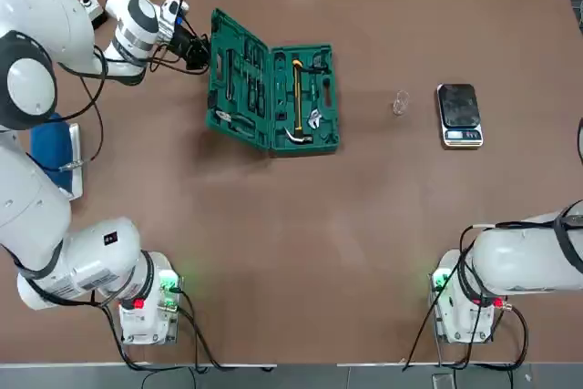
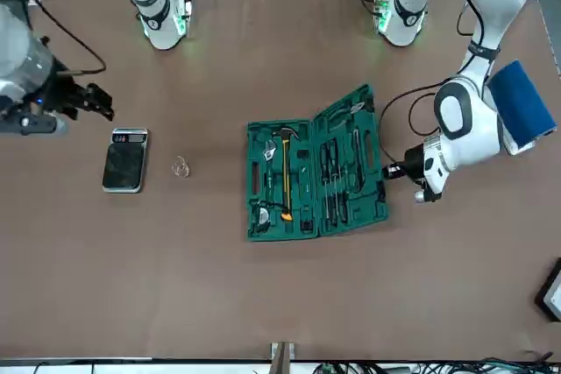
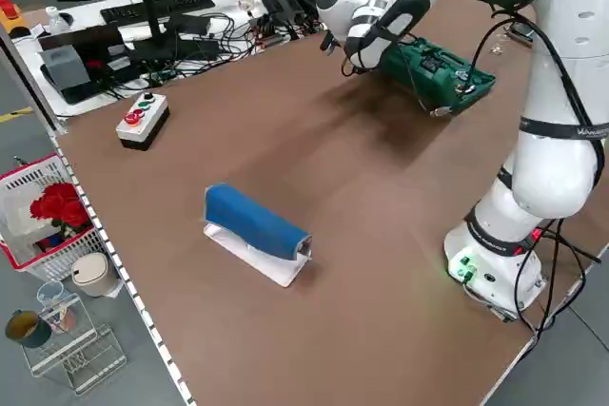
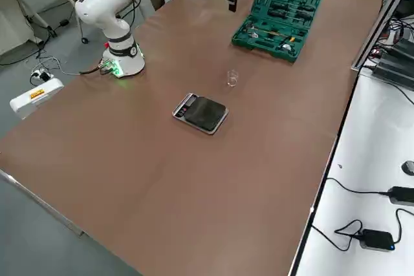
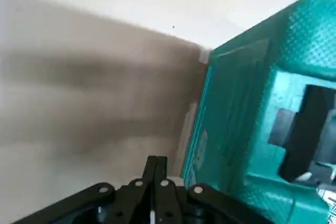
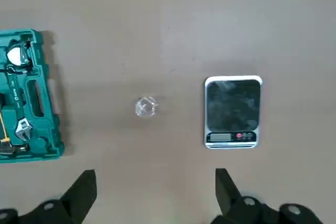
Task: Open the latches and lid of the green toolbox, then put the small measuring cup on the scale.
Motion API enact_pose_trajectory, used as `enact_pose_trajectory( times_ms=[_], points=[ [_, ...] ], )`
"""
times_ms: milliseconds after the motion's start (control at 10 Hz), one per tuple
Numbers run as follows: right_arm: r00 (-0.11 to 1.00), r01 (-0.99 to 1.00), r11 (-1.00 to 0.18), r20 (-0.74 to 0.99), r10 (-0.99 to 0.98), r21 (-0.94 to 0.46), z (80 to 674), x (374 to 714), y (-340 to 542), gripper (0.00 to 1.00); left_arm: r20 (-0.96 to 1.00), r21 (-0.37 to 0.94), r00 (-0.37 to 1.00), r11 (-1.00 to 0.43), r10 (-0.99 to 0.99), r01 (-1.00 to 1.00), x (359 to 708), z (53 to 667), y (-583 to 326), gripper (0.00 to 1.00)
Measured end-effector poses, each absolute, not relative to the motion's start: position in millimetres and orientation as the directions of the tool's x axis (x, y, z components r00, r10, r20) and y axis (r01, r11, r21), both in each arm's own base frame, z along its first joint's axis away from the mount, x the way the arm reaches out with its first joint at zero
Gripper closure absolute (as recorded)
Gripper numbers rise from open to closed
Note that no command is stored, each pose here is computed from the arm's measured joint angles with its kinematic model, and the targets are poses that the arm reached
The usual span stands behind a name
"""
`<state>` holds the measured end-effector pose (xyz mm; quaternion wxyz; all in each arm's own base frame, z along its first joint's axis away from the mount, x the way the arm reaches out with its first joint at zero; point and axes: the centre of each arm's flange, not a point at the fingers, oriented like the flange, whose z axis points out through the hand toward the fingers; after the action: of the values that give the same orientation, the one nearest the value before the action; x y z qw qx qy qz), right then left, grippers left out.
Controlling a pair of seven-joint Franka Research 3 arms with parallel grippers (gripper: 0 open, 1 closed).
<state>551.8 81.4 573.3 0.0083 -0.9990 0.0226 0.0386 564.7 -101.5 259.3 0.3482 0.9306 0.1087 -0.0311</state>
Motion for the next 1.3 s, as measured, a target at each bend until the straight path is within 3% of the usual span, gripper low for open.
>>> enact_pose_trajectory(
  times_ms=[800, 1300],
  points=[
    [0.99, -0.105, -0.994, -0.1, -0.102, -0.018, 358.6, 539.5, 115.7, 0.05, -0.139, 0.638, 0.971, -0.732, 0.194, 0.238, 564.5, 256.9, -93.0, 0.99],
    [0.989, -0.119, -0.992, -0.092, -0.114, -0.045, 292.1, 526.3, 150.3, 0.19, -0.177, 0.632, 0.963, -0.726, 0.205, 0.271, 560.0, 238.3, -88.2, 0.99]
  ],
)
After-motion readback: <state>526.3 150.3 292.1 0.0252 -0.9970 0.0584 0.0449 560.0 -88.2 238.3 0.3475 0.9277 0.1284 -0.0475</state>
